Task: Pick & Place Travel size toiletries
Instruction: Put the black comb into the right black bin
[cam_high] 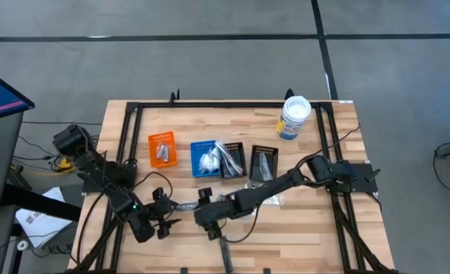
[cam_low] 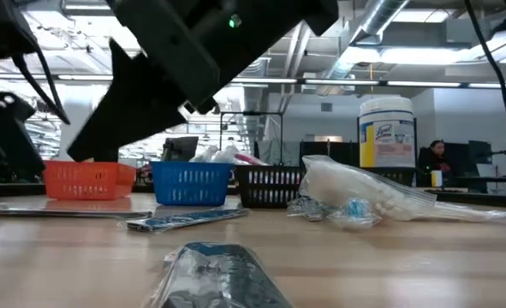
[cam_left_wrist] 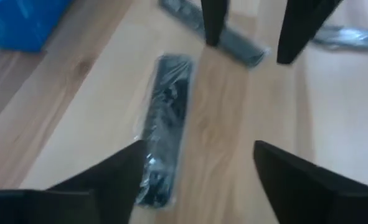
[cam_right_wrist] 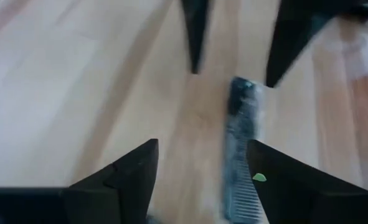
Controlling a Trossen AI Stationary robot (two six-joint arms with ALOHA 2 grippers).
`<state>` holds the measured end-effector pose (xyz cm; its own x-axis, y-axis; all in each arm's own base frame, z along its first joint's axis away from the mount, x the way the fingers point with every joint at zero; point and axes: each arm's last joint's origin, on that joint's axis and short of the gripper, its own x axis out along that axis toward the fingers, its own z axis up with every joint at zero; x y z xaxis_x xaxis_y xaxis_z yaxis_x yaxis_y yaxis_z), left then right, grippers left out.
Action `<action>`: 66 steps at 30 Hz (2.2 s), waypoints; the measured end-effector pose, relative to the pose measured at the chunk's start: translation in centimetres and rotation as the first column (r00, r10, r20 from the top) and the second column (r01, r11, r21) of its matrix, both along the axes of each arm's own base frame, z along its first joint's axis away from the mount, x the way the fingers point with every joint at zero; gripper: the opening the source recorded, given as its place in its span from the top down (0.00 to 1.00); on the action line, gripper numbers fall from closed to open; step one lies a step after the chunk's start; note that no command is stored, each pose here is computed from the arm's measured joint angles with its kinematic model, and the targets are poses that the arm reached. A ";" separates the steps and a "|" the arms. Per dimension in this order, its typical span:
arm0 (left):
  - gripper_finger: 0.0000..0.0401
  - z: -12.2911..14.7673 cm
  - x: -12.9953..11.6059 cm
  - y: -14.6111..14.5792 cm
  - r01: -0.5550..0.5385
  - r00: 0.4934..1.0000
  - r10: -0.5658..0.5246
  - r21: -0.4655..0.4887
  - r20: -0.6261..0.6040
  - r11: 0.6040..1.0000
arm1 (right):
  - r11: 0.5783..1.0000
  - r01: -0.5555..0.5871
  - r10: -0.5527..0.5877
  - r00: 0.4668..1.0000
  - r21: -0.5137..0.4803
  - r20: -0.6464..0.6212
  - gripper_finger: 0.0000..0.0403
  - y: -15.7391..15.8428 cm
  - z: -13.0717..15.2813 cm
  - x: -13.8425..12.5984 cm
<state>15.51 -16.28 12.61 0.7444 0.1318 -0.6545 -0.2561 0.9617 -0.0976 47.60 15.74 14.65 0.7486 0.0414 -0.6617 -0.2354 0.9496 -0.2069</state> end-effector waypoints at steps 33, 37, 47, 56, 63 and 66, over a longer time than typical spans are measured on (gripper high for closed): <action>0.15 -2.3 -1.2 1.8 -0.037 0.998 0.033 -0.072 -0.053 0.997 | 0.967 0.168 -0.129 0.971 0.191 -0.203 0.42 -4.8 -5.4 0.9; 0.15 -2.3 -1.1 1.7 -0.035 0.998 0.031 -0.085 -0.047 0.996 | 0.964 0.187 -0.144 0.964 0.186 -0.223 0.48 -5.3 -5.5 0.8; 0.15 -2.2 -1.1 1.6 -0.033 0.999 0.030 -0.099 -0.039 0.995 | 0.962 0.211 -0.168 0.957 0.171 -0.237 0.81 -5.7 -5.4 0.7; 0.15 -2.1 -1.0 1.5 -0.034 0.999 0.031 -0.108 -0.028 0.994 | 0.961 0.213 -0.169 0.957 0.179 -0.234 0.97 -5.6 -5.3 0.7; 0.15 -2.0 -0.9 1.4 -0.031 0.999 0.030 -0.126 -0.014 0.992 | 0.962 0.211 -0.164 0.953 0.171 -0.254 1.00 -5.6 -4.8 1.0; 0.15 -2.0 -0.9 1.4 -0.031 0.999 0.029 -0.124 -0.013 0.992 | 0.967 0.202 -0.159 0.955 0.157 -0.249 1.00 -5.1 -4.7 1.0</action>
<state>14.65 -14.91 10.59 0.7340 0.0714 -0.6753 -0.2864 0.9342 -0.2125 48.61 10.66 9.94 0.5808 0.0535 -0.8123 -0.0778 0.9969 0.0101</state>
